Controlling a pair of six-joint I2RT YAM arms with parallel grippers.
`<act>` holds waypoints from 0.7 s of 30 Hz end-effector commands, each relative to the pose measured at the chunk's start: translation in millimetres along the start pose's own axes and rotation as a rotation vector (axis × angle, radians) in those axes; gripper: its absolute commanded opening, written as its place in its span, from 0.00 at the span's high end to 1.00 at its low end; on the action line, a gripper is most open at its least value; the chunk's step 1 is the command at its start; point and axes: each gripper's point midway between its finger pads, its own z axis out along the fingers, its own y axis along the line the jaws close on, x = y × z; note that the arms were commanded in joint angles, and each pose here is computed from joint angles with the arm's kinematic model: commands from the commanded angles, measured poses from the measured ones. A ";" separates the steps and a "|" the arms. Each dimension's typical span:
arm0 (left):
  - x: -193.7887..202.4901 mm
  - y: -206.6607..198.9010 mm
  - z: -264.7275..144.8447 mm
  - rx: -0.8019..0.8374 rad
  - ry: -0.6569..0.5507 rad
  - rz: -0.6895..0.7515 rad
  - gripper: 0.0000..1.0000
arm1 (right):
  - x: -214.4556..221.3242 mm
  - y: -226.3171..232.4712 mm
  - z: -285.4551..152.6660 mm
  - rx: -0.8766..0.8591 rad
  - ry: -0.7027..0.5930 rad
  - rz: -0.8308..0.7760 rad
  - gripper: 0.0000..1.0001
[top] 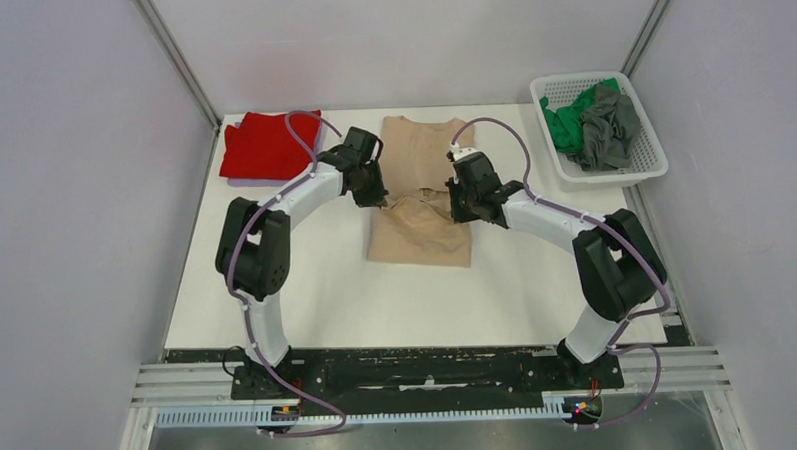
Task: Fold and stack the t-shirts
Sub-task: Fold the folded rectangular tshirt in 1/3 of the way
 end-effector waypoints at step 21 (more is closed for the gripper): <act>-63.1 -1.5 -38.4 -0.002 -0.128 0.009 0.00 | -64.4 -33.1 -3.3 0.055 -0.174 0.121 0.02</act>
